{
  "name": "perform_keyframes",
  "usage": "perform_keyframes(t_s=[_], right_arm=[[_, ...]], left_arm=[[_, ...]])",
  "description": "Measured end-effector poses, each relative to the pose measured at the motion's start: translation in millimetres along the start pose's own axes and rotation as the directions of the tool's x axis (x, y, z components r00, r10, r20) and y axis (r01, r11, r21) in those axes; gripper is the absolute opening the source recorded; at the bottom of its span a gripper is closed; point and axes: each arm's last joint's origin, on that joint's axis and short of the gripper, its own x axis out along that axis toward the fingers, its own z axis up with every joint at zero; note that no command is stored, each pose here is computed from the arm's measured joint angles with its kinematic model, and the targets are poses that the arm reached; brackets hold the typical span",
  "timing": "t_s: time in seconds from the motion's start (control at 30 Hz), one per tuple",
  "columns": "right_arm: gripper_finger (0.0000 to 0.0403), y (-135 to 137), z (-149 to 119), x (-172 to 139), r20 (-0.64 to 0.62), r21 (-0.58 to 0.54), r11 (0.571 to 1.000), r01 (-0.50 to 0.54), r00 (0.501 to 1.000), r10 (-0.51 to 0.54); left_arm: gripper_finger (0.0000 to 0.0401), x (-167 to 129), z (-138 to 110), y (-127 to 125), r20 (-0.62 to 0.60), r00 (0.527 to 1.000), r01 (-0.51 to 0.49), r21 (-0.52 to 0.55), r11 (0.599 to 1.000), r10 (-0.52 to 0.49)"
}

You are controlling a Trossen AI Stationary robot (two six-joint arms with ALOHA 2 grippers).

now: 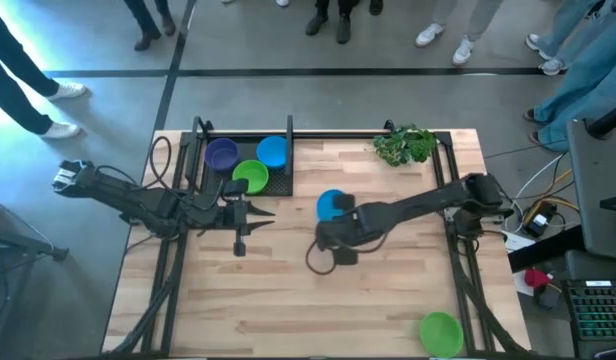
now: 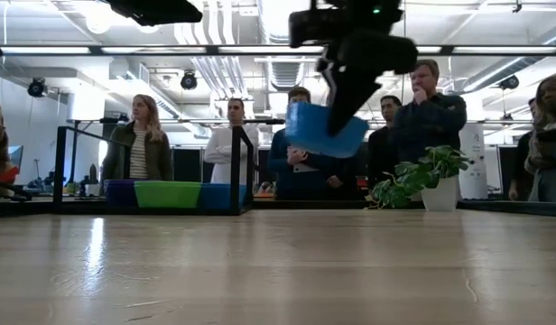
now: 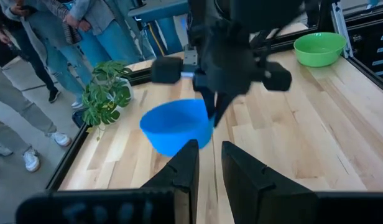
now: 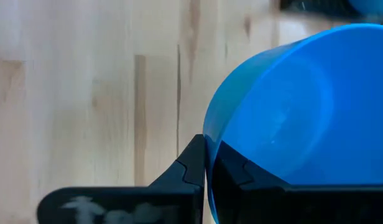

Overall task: Pick & Place Mini bowls
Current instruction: Stack the blue bowl on the blue bowl on the shelf

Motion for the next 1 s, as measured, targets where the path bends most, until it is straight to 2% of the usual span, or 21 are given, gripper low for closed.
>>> perform_keyframes(t_s=[0.13, 0.27, 0.4, 0.63, 0.77, 1.0], right_arm=[[0.0008, 6.3, 13.9, 11.6, 0.005, -0.093, 0.996, -0.005, 1.000, 0.006], [0.0008, 14.5, 21.5, 26.0, -0.010, -0.158, 0.984, -0.083, 0.997, 0.083], [0.0008, 21.6, 25.6, 40.0, -0.014, -0.195, 0.974, -0.118, 0.993, 0.117], [0.0008, 28.1, 26.8, 61.0, -0.045, -0.233, 0.963, -0.135, 0.991, 0.128], [0.0008, 32.1, 26.6, 72.5, -0.066, -0.250, 0.951, -0.183, 0.983, 0.172], [0.0008, 32.9, 26.0, 81.8, -0.083, -0.255, 0.949, -0.183, 0.982, 0.167]], left_arm=[[0.0064, 0.0, -0.2, 0.1, -0.002, 1.000, -0.001, -0.001, 1.000, 0.001], [0.0064, 0.0, -0.2, 0.1, -0.002, 1.000, 0.000, -0.001, 1.000, 0.000], [0.0064, 0.0, -0.2, 0.0, -0.002, 1.000, 0.000, -0.001, 1.000, 0.000], [0.0064, 0.0, -0.2, 0.1, -0.002, 1.000, -0.001, -0.003, 1.000, 0.001], [0.0064, 0.0, -0.2, 0.1, -0.002, 1.000, -0.001, -0.003, 1.000, 0.001], [0.0064, 0.0, -0.2, 0.1, -0.002, 1.000, -0.001, -0.004, 1.000, 0.001]])
